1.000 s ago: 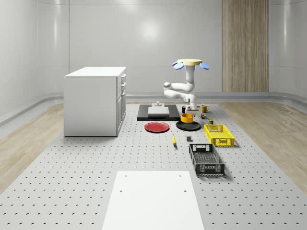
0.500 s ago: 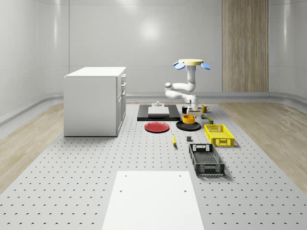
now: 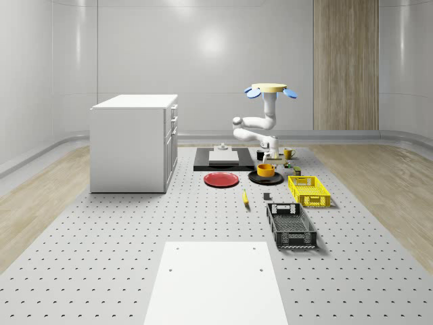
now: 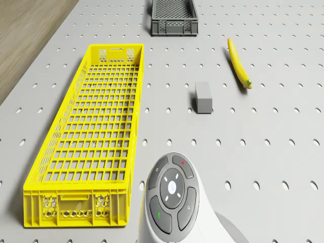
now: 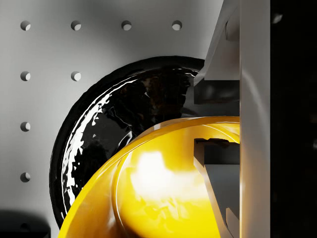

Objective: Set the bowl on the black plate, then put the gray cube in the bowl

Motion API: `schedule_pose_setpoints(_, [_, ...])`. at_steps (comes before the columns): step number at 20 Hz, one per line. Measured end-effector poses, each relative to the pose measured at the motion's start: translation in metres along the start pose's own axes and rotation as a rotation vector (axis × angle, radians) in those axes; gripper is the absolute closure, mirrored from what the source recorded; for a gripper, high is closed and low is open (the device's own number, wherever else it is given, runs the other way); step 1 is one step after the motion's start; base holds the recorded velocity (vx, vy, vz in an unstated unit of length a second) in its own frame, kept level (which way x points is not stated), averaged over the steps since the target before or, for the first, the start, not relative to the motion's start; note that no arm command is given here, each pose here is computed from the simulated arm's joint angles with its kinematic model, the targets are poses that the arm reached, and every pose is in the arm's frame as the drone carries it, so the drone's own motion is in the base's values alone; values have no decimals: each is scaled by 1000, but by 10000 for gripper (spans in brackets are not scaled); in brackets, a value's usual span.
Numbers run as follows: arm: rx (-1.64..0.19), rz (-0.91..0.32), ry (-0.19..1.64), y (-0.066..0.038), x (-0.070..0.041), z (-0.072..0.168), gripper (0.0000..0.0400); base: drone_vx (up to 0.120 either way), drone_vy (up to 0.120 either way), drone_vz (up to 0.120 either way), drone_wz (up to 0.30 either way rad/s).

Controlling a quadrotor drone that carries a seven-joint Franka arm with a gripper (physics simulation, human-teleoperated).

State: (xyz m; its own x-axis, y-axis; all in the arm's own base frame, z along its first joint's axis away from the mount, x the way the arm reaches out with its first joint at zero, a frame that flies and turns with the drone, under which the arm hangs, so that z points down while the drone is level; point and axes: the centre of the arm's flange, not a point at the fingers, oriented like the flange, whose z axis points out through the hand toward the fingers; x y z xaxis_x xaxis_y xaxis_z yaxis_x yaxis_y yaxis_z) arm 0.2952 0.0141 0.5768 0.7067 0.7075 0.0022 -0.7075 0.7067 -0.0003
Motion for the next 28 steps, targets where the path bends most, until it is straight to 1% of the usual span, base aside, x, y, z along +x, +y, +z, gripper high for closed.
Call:
schedule_pose_setpoints(5, [0, 0, 0, 4, -4, 15, 300, 0, 0, 0, 0])
schedule_pose_setpoints(6, [0, 0, 0, 4, -4, 17, 276, 0, 0, 0, 0])
schedule_pose_setpoints(7, [0, 0, 0, 5, -4, 19, 215, 0, 0, 0, 0])
schedule_pose_setpoints(8, [0, 0, 0, 5, -5, 19, 168, 0, 0, 0, 0])
schedule_pose_setpoints(9, [0, 0, 0, 5, -5, 18, 131, 0, 0, 80, 0])
schedule_pose_setpoints(11, [0, 0, 0, 5, -5, 16, 79, 0, 0, 120, 0])
schedule_pose_setpoints(13, [0, 0, 0, 6, -6, 15, 48, 80, -60, 120, 0])
schedule_pose_setpoints(15, [0, 0, 0, 6, -6, 14, 29, 120, -120, 40, 0])
schedule_pose_setpoints(18, [0, 0, 0, 6, -6, 13, 14, 120, -120, 0, 0])
schedule_pose_setpoints(26, [0, 0, 0, 6, -6, 12, 2, 120, -120, 0, 0])
schedule_pose_setpoints(28, [0, 0, 0, 6, -6, 12, 1, 120, -40, 0, 0])
